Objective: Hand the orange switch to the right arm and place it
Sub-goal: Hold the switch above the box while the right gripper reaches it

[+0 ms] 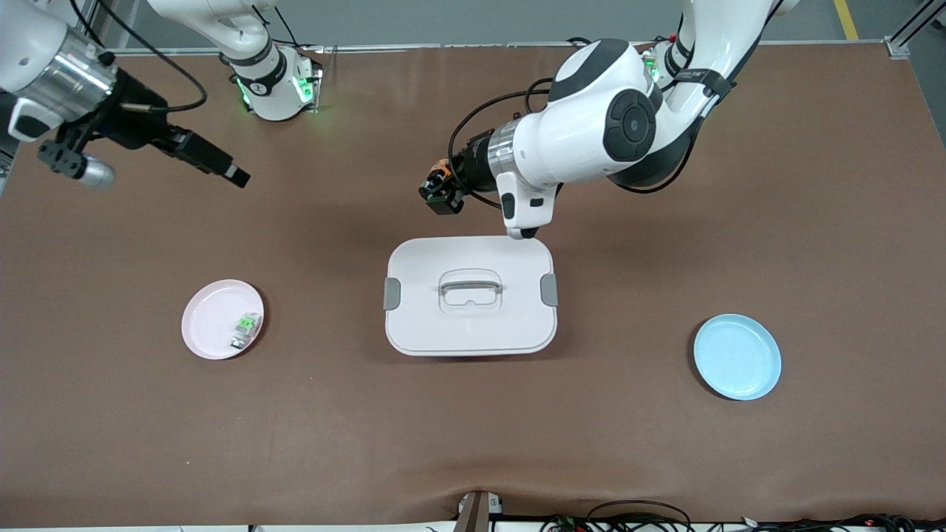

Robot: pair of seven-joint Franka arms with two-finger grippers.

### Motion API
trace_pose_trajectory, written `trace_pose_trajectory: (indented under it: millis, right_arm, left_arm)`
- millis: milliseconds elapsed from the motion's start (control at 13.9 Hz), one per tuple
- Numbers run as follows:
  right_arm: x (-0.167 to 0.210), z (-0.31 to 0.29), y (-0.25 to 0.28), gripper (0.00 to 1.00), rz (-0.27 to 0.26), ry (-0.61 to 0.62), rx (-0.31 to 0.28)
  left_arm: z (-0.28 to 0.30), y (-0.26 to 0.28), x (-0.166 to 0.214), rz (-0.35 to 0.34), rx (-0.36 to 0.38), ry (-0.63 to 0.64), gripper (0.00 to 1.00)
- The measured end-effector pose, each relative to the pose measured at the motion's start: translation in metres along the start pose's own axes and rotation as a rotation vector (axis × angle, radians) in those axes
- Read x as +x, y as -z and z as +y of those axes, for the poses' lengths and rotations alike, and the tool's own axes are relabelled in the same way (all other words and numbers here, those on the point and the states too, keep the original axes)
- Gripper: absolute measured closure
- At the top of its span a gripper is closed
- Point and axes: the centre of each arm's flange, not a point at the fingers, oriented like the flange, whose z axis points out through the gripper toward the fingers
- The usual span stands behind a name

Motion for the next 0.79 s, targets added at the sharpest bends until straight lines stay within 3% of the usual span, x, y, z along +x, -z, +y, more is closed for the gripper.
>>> trace_pose_trajectory:
  millis: [504,792]
  right_arm:
    - [-0.068,-0.053,-0.048,0.0,0.062,-0.096,0.111]
    - [-0.106,-0.077,-0.074,0.0,0.077,-0.071,0.156]
  left_arm:
    - [0.001,-0.011,-0.007,-0.007,-0.002,0.019,0.28]
    - [0.001,-0.017,-0.008,-0.01,0.001,0.018,0.28]
